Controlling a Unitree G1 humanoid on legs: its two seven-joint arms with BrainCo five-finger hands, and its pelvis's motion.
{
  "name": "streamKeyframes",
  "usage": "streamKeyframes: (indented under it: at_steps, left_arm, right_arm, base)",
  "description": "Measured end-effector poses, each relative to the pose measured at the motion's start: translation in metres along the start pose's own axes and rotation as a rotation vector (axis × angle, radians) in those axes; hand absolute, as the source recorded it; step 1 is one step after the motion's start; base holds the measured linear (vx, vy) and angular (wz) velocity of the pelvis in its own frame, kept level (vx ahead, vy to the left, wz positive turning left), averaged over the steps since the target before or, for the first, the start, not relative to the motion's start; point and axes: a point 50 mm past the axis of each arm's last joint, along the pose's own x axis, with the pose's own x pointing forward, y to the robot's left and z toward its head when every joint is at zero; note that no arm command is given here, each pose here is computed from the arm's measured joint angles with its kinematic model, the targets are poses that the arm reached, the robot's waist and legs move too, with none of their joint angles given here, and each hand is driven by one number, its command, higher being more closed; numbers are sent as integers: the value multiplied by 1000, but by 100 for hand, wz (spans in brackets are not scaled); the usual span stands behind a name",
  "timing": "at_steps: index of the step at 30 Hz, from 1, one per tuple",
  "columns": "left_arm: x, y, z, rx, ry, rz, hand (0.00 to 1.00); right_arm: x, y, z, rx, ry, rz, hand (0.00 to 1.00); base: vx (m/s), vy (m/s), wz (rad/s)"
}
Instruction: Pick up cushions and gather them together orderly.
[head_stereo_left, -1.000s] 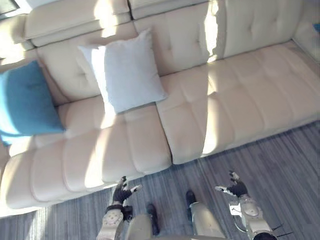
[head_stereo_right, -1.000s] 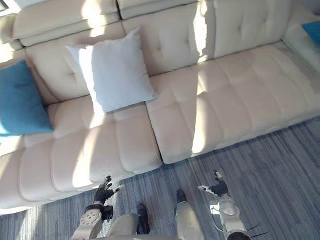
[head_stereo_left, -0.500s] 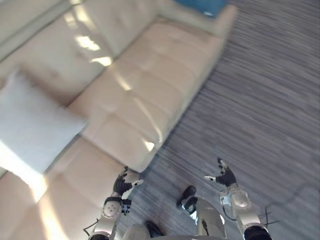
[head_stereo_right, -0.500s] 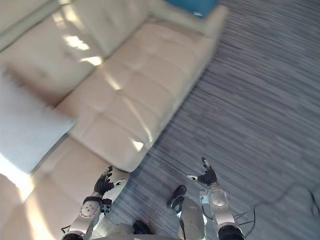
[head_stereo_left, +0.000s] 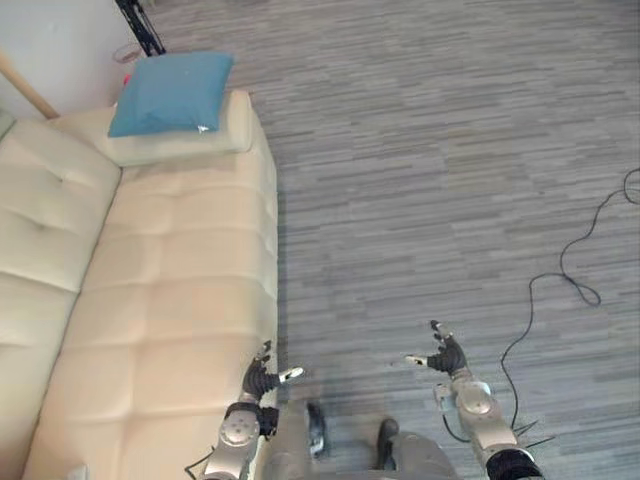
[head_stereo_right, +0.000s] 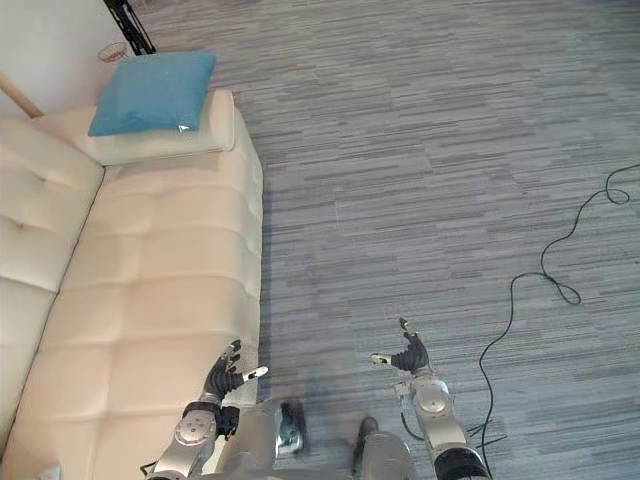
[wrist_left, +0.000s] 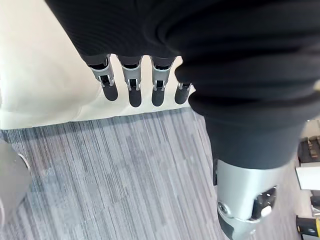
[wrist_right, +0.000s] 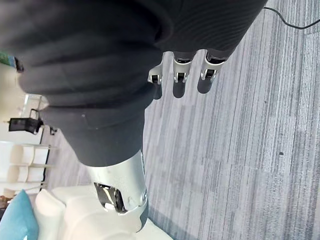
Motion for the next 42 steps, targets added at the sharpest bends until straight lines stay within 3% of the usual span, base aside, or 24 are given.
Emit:
streamKeyframes:
  at_steps: [9,15,17,20,25,31,42]
  left_arm:
    - [-8,-1,-4,-52,8,20,0]
    - [6,-5,19,-59,-62,8,0]
    - [4,0,13,-40,-42,13,0]
    - [-2,-17,0,-48,14,-28,0]
    - [1,-16,6,-66,-8,-20,0]
    - [-2,-17,10,-84,-27,-18,0]
    - [-8,-2,-7,-107,37,31,0]
  right_arm:
    - [1,14,-3,52,34,15,0]
    - [2,-12,-3,11,21,-37,0]
    - [-6,-12,-13,17,46,-40,0]
    - [-14,-24,-25,18,86,-72,0]
    - [-14,-12,-23,98,83,-74,0]
    - [-7,-27,-19,125,81,-132,0]
    - [-8,1,-23,127,113,-55,0]
  base:
    - [581,187,18]
    - [558,-71,56]
    - [711,-307,88]
    - [568,-255,55]
    - [637,-230,3]
    - [479,56,-17]
    - [511,142,12]
